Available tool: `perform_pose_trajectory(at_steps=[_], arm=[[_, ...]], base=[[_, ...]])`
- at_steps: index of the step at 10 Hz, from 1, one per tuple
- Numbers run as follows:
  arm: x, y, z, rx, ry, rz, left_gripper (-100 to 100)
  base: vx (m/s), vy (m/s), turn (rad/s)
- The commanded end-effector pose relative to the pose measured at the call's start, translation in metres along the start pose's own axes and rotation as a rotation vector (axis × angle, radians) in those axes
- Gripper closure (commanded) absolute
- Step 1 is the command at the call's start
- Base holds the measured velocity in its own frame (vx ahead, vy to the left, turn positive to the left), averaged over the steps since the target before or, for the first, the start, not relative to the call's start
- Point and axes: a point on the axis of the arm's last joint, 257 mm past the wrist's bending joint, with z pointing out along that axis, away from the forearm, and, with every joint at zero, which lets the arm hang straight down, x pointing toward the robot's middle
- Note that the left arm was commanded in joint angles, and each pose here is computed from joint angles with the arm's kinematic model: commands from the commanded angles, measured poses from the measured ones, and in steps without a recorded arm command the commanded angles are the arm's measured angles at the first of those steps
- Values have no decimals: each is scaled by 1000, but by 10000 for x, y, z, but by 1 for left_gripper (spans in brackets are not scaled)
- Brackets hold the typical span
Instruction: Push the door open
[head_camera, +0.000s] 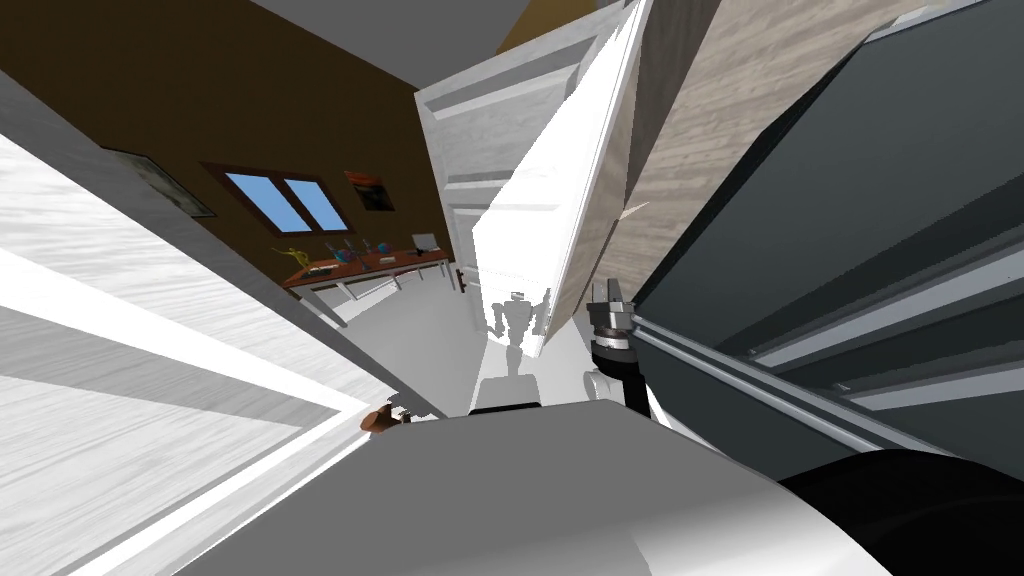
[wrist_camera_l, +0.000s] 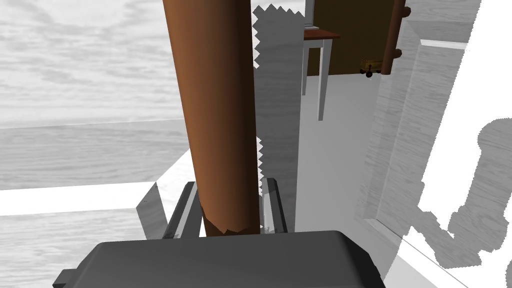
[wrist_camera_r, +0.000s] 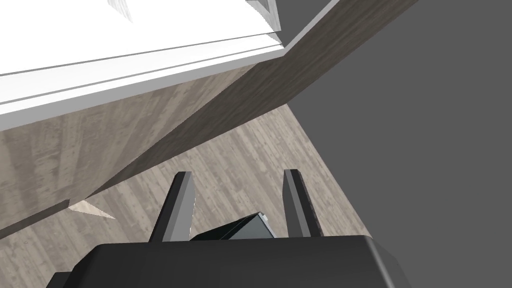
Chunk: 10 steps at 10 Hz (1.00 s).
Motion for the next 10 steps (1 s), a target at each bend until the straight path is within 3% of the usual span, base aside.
perform_pose_trajectory(at_steps=[1, 5, 8, 10], arm=[[39, -51, 86, 24, 17, 6, 100], [61, -183, 257, 99, 29, 16, 100], [75, -312, 416, 182, 35, 21, 100], [77, -362, 475, 217, 35, 21, 100]], base=[[169, 83, 32], [169, 107, 22], [151, 116, 40], [146, 79, 34]])
